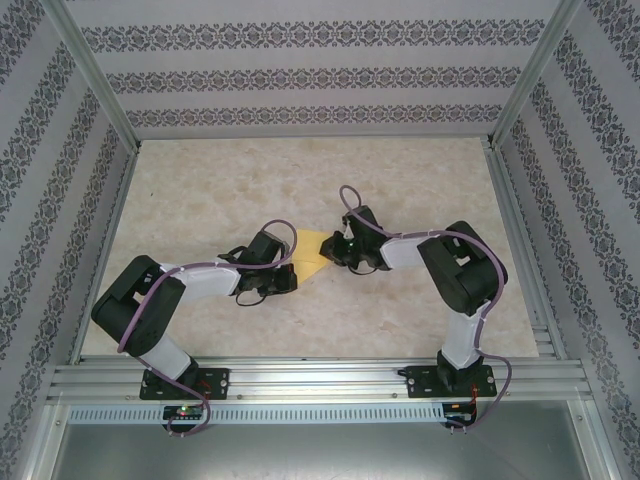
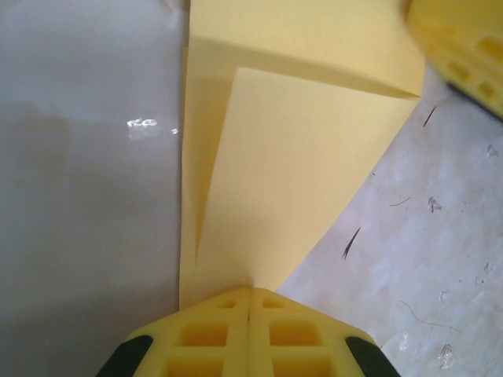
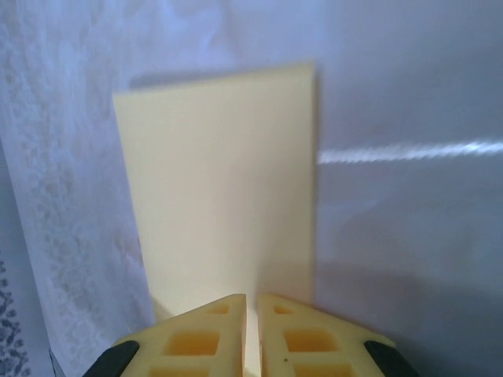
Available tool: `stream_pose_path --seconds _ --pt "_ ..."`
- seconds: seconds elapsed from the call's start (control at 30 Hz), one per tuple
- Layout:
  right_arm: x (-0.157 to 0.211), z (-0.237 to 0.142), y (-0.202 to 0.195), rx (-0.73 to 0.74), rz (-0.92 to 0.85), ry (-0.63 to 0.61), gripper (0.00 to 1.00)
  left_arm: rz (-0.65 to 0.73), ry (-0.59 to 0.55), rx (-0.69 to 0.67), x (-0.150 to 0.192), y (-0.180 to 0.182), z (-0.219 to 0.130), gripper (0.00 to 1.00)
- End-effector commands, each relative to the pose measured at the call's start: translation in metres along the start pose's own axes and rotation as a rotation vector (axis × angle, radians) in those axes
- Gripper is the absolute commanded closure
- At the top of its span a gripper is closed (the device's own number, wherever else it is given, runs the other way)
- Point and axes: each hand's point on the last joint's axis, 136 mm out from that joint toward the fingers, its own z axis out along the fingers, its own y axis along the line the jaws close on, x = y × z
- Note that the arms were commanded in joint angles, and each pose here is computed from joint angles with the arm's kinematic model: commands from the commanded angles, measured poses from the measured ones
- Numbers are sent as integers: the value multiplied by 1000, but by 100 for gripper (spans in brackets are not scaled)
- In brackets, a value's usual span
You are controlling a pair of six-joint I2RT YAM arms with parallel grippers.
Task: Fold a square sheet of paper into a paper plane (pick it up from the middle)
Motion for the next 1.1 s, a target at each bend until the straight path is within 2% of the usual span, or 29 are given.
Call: stream_pose_path --seconds 0.0,0.1,0.23,0.47,0.63,0.8,0.97,1.07 --pt "-19 -14 -13 32 -13 -60 85 -38 82 -169 30 50 6 94" --pt "-24 -25 7 0 -44 -70 84 -38 81 -161 29 48 6 94" --pt "-12 -32 30 -27 -85 -63 83 -38 76 -150 28 45 5 94" --pt "29 -5 48 -33 -119 13 84 -34 69 -143 25 41 3 93" --pt "41 20 29 42 -114 63 85 -28 62 -127 21 35 0 93" --pt "46 28 -2 147 -101 81 87 -17 38 -109 14 23 -12 88" --pt "51 28 -8 175 -105 103 88 10 -38 -25 -3 -6 -41 78" --pt "52 28 -10 182 -101 104 88 24 -70 51 -12 -27 -52 76"
